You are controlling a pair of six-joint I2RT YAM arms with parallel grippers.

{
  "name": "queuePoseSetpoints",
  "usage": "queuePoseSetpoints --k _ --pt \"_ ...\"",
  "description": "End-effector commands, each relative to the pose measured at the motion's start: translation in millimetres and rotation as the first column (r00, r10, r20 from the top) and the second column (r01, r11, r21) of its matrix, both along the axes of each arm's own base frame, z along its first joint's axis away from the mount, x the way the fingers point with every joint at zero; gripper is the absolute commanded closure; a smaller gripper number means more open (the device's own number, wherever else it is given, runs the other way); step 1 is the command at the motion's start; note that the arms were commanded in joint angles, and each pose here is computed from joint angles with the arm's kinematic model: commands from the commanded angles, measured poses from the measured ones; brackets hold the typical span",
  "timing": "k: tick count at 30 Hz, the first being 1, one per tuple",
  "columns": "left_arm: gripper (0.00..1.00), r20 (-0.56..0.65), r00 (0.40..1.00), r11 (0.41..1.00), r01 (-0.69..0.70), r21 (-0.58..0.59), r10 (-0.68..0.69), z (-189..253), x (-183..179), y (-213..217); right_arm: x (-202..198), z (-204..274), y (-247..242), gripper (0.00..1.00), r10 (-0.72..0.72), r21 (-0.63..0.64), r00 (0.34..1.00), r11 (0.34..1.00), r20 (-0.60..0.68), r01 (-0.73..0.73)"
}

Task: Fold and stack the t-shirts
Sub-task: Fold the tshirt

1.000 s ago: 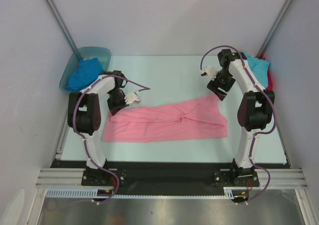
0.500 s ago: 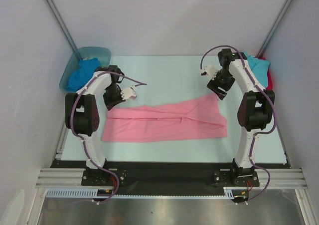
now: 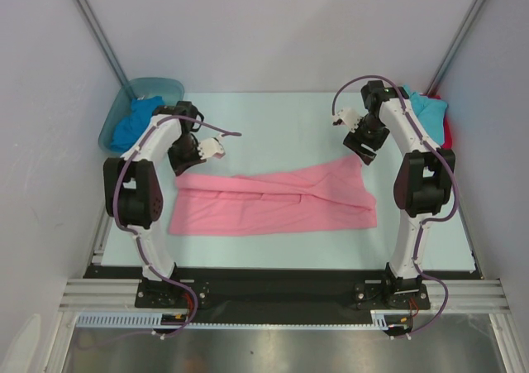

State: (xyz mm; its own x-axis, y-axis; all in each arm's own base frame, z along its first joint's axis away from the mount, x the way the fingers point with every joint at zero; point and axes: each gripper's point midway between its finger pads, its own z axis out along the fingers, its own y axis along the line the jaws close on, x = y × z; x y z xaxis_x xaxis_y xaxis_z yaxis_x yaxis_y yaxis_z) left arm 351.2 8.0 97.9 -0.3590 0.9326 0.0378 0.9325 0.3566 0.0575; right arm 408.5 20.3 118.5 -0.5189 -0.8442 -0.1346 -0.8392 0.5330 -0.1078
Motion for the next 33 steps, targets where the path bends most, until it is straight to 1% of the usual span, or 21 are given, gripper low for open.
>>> queuePoseSetpoints --k 1,8,11,14,18,24,30,33 --pt "1.0 0.046 0.999 1.0 0.019 0.012 -0.019 24 -3 7 10 11 -1 0.31 0.01 0.004 0.999 1.0 0.046 -0.011" --pt "1.0 -0.013 0.999 0.999 0.044 0.016 -0.044 15 -24 9 11 13 -5 0.31 0.013 -0.011 0.998 1.0 0.054 -0.012" --pt "1.0 -0.083 0.994 0.996 0.078 0.039 -0.075 3 -45 13 13 13 -6 0.31 0.013 -0.016 0.998 1.0 0.059 -0.012" --pt "1.0 -0.116 0.99 0.995 0.091 0.042 -0.085 -4 -54 15 15 14 -5 0.31 0.015 -0.014 0.998 1.0 0.067 -0.014" --pt "1.0 -0.156 0.985 0.996 0.083 0.038 -0.076 -15 -57 13 17 14 -7 0.31 0.013 -0.018 0.998 1.0 0.068 -0.012" --pt "1.0 -0.171 0.982 0.996 0.085 0.016 -0.081 -22 -55 4 19 15 -7 0.31 0.015 -0.023 0.997 1.0 0.072 -0.013" --pt "1.0 -0.207 0.973 0.995 0.104 0.004 -0.101 -30 -61 -2 22 15 -8 0.31 0.018 -0.031 0.997 0.999 0.076 -0.016" --pt "1.0 -0.204 0.972 0.993 0.118 -0.014 -0.119 -26 -61 -4 23 15 -8 0.31 0.022 -0.035 0.997 0.999 0.073 -0.02"
